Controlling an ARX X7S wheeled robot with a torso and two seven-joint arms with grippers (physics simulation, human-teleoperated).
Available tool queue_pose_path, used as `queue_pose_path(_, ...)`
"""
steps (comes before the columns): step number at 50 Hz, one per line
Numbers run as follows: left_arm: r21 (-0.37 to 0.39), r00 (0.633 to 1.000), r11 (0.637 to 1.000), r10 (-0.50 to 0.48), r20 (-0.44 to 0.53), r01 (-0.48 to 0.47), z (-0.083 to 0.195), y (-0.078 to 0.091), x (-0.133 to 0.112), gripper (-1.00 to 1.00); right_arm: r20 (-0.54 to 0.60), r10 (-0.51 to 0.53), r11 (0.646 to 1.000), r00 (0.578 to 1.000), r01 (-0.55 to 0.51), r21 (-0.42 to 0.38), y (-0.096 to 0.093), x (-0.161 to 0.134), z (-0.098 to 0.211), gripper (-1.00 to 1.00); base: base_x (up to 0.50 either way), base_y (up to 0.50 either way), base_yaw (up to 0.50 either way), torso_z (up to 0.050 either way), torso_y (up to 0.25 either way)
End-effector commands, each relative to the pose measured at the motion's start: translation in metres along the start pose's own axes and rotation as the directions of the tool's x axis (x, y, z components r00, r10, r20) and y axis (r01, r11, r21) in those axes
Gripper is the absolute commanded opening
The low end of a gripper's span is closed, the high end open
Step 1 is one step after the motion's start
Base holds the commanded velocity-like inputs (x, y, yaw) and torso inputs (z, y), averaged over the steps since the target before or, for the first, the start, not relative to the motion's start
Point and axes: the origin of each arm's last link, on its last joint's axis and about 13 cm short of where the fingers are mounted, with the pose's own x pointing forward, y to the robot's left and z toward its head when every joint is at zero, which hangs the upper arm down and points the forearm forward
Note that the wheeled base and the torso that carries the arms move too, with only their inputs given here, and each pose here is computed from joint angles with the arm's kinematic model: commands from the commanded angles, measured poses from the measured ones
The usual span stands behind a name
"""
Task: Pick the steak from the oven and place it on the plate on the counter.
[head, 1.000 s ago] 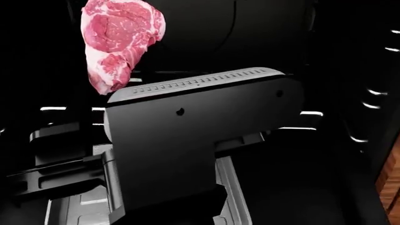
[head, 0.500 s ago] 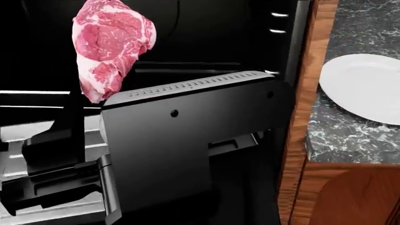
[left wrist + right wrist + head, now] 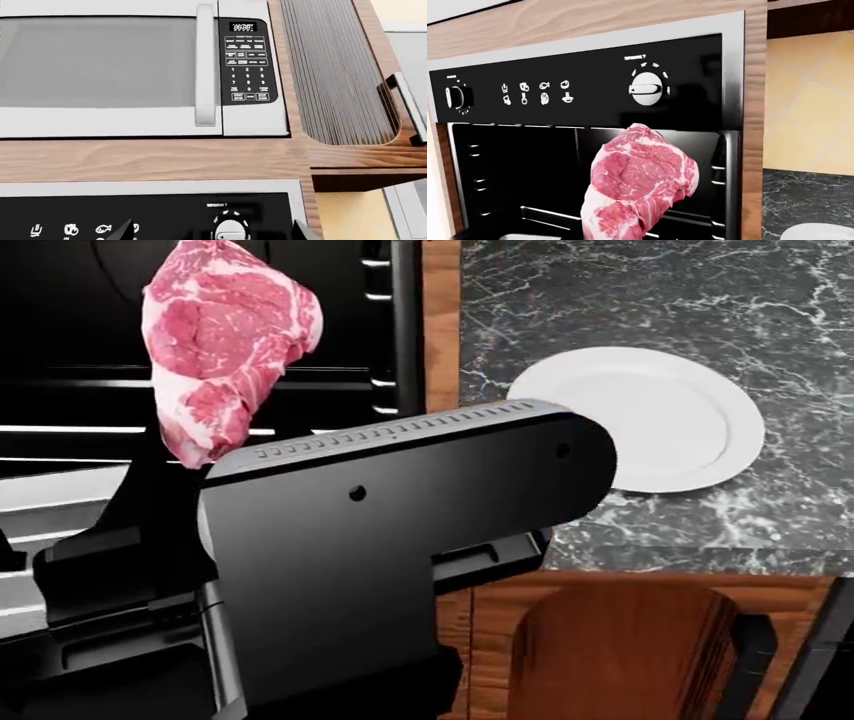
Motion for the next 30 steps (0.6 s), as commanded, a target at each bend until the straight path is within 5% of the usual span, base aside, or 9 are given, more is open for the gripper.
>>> queue_pose_path(1, -0.001, 1.0, 1.0, -0.002, 0.0, 0.002, -0.0008, -0.0008, -0.0004, 1.0, 0.025, -0.004, 1.0, 1.0, 0.004, -0.003, -0.0008, 0.0013, 0.0033, -1.0, 0.0, -0.5, 0.0, 0.0, 0.0)
queue_pose_path(30, -0.013, 1.0, 1.0, 0.005, 0.007, -0.005, 0.0003, -0.003, 0.0012, 1.0, 0.031, -0.001, 1.0, 1.0, 0.001, -0.005, -0.0014, 0.0012, 0.0042, -1.0, 0.0, -0.5, 0.0, 0.0, 0.001)
